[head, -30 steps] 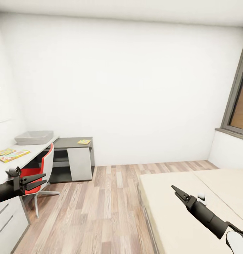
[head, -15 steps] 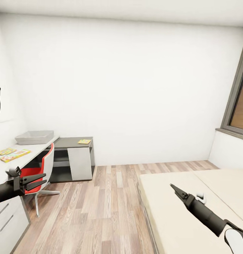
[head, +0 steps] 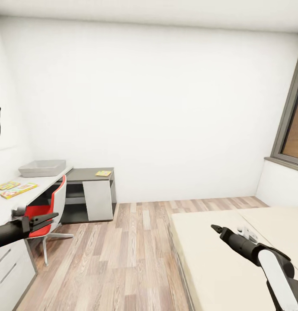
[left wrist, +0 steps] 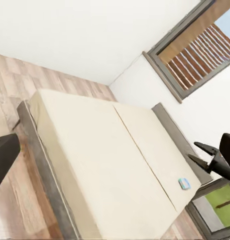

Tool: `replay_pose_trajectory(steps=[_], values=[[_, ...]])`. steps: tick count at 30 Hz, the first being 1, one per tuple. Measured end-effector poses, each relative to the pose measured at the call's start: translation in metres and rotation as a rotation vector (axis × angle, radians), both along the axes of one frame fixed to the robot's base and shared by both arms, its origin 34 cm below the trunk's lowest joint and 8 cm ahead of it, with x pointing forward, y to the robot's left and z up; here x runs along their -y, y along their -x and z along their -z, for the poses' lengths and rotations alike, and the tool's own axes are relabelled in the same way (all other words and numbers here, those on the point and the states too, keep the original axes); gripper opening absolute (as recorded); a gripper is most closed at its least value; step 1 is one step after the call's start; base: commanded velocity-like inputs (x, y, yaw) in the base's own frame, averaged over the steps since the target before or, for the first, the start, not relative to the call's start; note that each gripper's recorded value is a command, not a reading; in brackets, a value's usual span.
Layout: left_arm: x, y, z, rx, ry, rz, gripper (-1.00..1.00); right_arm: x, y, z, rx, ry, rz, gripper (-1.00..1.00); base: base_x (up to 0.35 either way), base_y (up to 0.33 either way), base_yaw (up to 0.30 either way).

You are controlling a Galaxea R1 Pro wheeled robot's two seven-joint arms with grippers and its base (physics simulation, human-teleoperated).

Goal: Put all the toys in the child's room - the three board games (two on the bed and one on the table), the two jigsaw puzzles on the table, and the tennis ball on the table - inside the toy box on the table in the child's room.

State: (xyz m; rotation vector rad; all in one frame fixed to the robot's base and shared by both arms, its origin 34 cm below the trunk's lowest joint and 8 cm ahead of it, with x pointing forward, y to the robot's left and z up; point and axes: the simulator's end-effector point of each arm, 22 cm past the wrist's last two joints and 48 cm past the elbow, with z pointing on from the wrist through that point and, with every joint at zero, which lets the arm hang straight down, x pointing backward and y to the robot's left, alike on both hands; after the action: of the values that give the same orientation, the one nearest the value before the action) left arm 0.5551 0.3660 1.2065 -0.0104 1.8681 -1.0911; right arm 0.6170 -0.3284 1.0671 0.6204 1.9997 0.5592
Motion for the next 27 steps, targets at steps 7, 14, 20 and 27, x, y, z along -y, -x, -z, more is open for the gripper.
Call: replay_pose_trajectory(steps=[7,14,20,27], values=[[-0.058,-0.036,0.047,-0.081,-0.254,-0.290,1.00,0.002,0.003,0.005,-0.042,0.027,0.002,1.00,0.000,0.000,0.000],[-0.062,-0.043,0.055,-0.094,-0.284,-0.351,1.00,-0.001,0.004,-0.002,-0.029,0.033,-0.004,1.00,-0.002,-0.002,0.008],[-0.046,-0.046,0.059,-0.096,-0.251,-0.344,1.00,-0.018,0.004,-0.008,-0.015,0.043,-0.038,1.00,-0.046,-0.114,0.175],[-0.043,-0.046,0.060,-0.096,-0.241,-0.341,1.00,-0.036,0.004,-0.005,-0.019,0.059,-0.080,1.00,-0.005,-0.019,0.049]])
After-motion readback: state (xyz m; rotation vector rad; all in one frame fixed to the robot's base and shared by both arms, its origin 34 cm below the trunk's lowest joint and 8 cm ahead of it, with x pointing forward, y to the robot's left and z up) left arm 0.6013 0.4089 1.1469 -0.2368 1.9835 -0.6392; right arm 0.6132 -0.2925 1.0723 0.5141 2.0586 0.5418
